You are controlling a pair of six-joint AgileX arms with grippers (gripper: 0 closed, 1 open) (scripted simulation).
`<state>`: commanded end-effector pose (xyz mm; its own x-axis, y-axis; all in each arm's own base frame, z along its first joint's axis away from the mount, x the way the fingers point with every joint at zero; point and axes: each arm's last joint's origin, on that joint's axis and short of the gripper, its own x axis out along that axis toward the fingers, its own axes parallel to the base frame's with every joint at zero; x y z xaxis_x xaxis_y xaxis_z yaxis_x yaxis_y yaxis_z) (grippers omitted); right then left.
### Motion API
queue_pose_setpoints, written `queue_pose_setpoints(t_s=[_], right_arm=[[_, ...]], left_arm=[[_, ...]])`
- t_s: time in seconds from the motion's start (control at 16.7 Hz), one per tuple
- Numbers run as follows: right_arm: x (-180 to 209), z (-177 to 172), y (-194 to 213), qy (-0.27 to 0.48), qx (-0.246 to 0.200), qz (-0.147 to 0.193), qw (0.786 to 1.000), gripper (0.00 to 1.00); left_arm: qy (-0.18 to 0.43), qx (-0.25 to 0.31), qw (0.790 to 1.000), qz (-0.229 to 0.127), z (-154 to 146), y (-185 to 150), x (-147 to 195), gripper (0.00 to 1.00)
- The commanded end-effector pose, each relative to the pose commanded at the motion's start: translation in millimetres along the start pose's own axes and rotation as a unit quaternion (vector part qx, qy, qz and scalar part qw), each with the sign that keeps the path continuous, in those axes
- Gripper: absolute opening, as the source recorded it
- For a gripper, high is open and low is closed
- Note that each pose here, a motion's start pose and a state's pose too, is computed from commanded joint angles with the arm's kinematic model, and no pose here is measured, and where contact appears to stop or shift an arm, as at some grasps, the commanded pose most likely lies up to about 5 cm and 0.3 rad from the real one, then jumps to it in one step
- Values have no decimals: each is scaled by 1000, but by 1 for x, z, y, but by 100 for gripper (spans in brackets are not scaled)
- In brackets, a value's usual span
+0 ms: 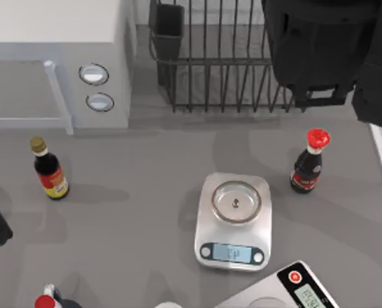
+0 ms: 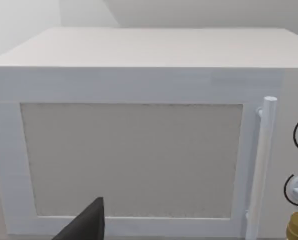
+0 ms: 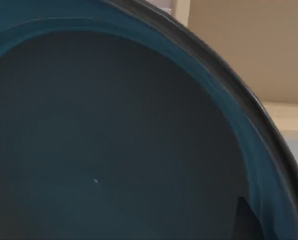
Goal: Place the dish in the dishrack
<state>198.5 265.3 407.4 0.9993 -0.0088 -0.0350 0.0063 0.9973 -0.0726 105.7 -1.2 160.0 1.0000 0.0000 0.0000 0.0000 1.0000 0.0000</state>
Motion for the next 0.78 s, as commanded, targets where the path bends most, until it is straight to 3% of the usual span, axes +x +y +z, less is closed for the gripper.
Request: queue_pose_setpoints(t_s=[0.12, 0.48, 0.78], right_arm=[[-15, 10, -2, -16, 32, -1, 999, 0], [-14, 10, -1, -17, 35, -1, 999, 0], [37, -27, 26, -14, 31, 0, 999, 0]], left_arm=[[0, 0, 1000, 0, 0, 0, 0, 100], [0, 0, 1000, 0, 0, 0, 0, 100], [0, 0, 1000, 0, 0, 0, 0, 100]])
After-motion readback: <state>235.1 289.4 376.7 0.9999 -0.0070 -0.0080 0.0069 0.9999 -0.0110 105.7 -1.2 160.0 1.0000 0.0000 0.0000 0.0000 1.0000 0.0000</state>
